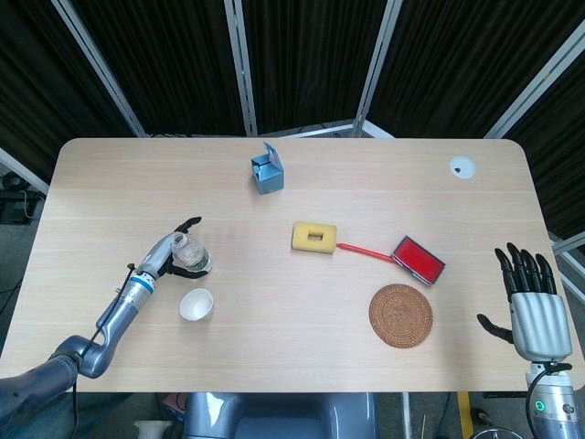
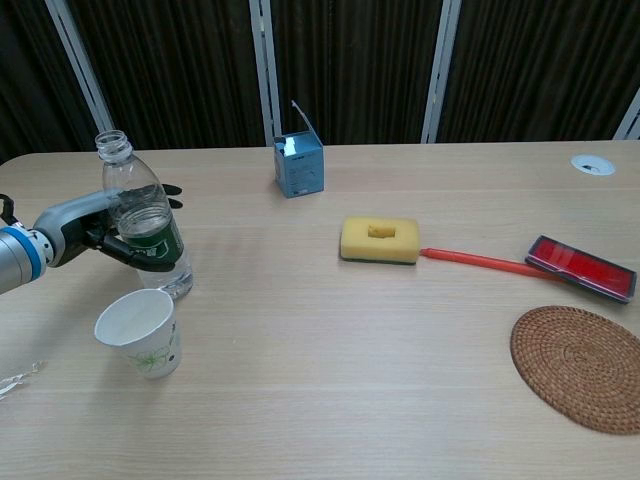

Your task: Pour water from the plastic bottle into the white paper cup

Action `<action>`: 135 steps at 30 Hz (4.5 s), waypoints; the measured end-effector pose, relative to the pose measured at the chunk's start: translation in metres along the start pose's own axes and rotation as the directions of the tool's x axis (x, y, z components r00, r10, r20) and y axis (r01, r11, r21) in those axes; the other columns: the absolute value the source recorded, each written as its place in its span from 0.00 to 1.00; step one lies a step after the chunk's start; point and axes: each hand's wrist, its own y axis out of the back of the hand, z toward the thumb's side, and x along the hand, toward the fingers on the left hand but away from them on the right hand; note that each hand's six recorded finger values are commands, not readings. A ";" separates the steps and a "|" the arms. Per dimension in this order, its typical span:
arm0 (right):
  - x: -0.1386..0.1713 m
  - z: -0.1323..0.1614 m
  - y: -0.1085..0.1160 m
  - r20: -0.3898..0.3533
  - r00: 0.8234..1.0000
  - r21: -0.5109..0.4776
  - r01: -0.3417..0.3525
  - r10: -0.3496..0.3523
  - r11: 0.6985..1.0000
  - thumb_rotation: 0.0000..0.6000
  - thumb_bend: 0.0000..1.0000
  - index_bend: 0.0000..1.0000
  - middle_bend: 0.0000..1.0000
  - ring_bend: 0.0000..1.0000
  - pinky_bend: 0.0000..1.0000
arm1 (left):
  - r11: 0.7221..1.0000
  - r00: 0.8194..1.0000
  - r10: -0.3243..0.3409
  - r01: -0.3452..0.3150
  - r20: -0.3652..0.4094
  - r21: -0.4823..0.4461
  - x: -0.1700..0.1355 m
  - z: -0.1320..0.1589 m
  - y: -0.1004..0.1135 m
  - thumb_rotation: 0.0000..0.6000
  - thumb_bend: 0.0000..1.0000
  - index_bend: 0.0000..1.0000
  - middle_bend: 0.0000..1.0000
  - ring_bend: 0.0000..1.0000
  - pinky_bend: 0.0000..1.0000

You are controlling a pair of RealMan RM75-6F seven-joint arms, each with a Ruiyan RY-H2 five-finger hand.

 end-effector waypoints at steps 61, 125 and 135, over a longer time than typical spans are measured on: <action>0.011 0.012 0.002 -0.029 1.000 -0.008 -0.003 0.003 1.000 1.00 0.00 0.00 0.00 0.00 0.00 | 0.728 0.995 -0.067 0.099 -0.074 0.679 -0.085 -0.029 0.108 1.00 0.57 0.65 0.54 0.36 0.39; 0.007 0.002 0.005 0.009 1.000 -0.009 -0.002 0.002 1.000 1.00 0.00 0.00 0.00 0.00 0.00 | 0.158 0.990 -0.136 -0.002 0.024 0.987 -0.061 -0.007 0.069 1.00 0.57 0.66 0.55 0.37 0.40; 0.007 0.001 0.006 0.010 1.000 -0.009 -0.002 0.002 1.000 1.00 0.00 0.00 0.00 0.00 0.00 | 0.136 0.988 -0.147 -0.023 0.043 0.990 -0.060 -0.002 0.064 1.00 0.57 0.66 0.55 0.37 0.40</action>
